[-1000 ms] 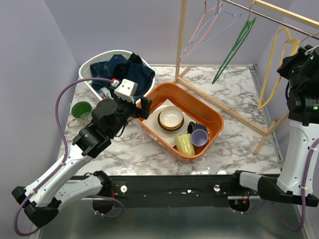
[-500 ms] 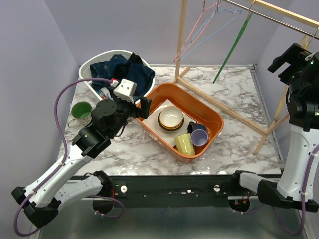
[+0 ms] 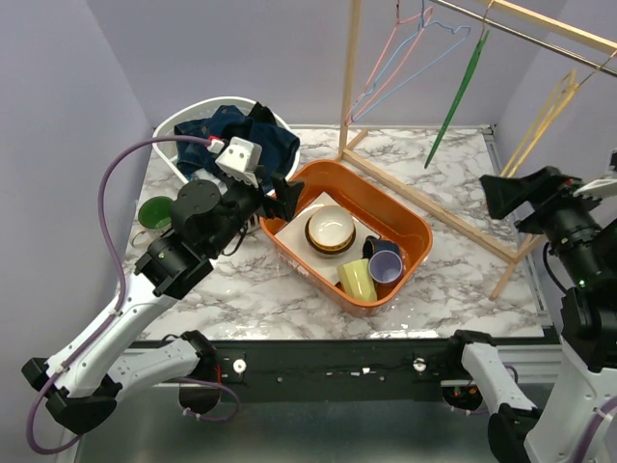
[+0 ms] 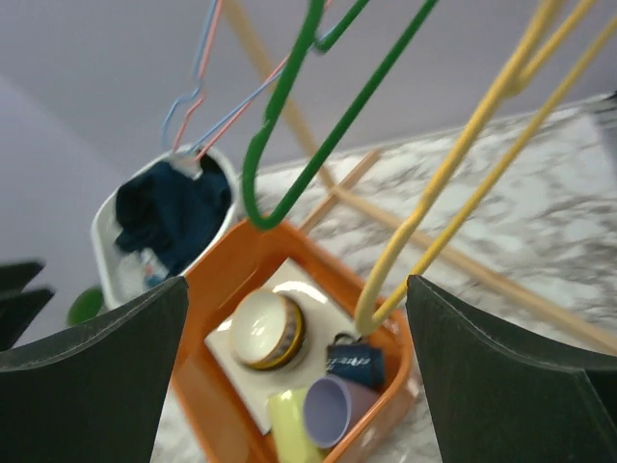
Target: Remove the skirt from the hanger
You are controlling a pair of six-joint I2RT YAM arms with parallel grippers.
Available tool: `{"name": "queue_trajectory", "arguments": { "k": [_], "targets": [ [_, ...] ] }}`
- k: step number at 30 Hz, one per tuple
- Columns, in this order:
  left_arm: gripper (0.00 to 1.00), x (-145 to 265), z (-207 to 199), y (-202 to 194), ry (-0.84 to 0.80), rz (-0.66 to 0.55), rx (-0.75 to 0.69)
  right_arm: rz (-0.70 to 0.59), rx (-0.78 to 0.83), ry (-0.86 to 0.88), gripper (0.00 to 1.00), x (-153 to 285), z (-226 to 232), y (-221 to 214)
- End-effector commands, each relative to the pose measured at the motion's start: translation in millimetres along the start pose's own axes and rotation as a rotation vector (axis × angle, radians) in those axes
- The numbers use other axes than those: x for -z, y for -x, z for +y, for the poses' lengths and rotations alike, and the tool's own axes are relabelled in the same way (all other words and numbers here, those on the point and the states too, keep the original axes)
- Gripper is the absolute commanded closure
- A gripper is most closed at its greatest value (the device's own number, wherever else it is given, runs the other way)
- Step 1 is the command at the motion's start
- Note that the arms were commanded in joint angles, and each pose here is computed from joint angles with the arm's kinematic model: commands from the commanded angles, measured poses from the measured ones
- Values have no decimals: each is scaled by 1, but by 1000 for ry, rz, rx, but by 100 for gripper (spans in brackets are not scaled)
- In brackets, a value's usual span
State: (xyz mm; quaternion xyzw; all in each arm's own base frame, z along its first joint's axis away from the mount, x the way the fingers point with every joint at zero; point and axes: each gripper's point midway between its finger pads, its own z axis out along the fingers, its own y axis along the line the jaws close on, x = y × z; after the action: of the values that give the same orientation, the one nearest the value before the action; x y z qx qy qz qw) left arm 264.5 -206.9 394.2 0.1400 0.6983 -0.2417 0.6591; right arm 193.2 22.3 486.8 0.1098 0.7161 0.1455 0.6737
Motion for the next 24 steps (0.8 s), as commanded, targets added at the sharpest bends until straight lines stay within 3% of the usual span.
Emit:
{"name": "queue_trajectory", "arguments": {
  "k": [1, 4, 12, 24],
  "targets": [
    [1, 17, -21, 24, -103, -35, 82, 189, -78, 439, 0, 22, 69, -46],
    [1, 29, -23, 32, -120, -52, 99, 207, -47, 601, 0, 45, 90, -57],
    [1, 71, -39, 42, -267, -132, 134, 198, -82, 559, 0, 49, 76, -86],
    [1, 63, -43, 26, -276, -92, 176, 217, -85, 591, 0, 41, 70, -108]
  ]
}}
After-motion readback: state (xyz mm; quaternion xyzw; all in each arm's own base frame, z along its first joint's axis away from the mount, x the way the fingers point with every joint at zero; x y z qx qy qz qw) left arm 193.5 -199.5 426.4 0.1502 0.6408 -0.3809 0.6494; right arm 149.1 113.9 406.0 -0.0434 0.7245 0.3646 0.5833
